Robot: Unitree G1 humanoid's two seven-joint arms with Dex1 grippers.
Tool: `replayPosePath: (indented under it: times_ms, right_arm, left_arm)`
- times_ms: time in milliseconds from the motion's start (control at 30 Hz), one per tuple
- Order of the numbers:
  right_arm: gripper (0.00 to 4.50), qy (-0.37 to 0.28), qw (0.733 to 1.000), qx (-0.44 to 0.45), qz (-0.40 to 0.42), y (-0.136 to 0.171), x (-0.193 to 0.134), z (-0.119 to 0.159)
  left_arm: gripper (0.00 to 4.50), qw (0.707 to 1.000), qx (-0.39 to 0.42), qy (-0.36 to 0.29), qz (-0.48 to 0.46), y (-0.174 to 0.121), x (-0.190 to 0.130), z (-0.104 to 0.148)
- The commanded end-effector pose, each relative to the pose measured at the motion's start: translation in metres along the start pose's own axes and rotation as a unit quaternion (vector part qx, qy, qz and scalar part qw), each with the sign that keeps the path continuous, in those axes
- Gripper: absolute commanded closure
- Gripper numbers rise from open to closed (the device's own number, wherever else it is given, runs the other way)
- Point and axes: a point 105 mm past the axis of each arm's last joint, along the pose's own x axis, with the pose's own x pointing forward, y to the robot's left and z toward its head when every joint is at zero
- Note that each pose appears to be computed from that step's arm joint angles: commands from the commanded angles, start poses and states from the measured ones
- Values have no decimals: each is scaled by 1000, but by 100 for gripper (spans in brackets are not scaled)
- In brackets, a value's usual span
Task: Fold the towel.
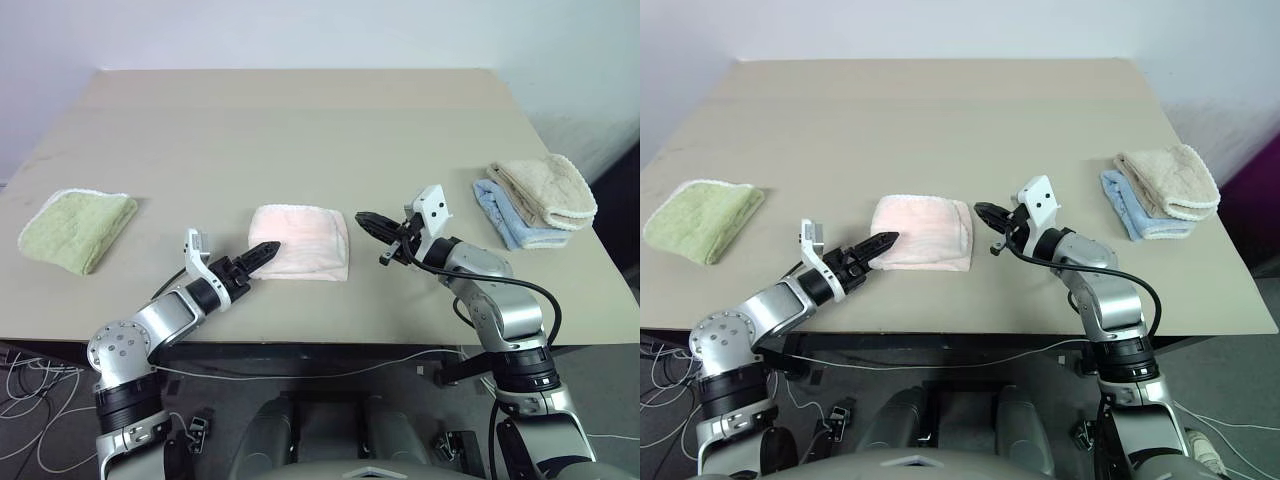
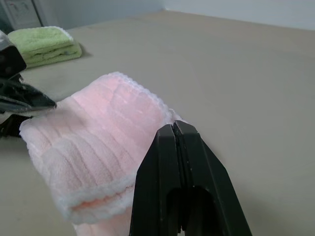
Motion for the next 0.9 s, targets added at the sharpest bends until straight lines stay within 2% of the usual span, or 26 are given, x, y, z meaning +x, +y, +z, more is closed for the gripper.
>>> replayPosePath:
  times_ms: [33, 300, 467, 533, 633, 900]
  right_arm:
    - [450, -24, 1000, -16, 2, 2, -2, 15]
    - [450, -27, 1000, -15, 4, 4, 0, 16]
    - [450, -28, 1000, -14, 3, 4, 0, 16]
    - [450, -27, 1000, -14, 1, 3, -1, 15]
    - [450, -26, 1000, -13, -3, 1, -3, 15]
    - [450, -24, 1000, -12, -7, -2, -3, 13]
  left_arm:
    - [161, 1000, -14, 3, -17, -6, 3, -4]
    - [436, 1000, -22, -10, -17, -6, 2, -1]
    - [446, 999, -26, -17, -13, -4, 0, -1]
    - [446, 998, -24, -48, -16, -4, -1, 9]
    - [446, 990, -15, -135, -42, -16, -9, 46]
    - [446, 948, 57, -303, -75, -52, -38, 139]
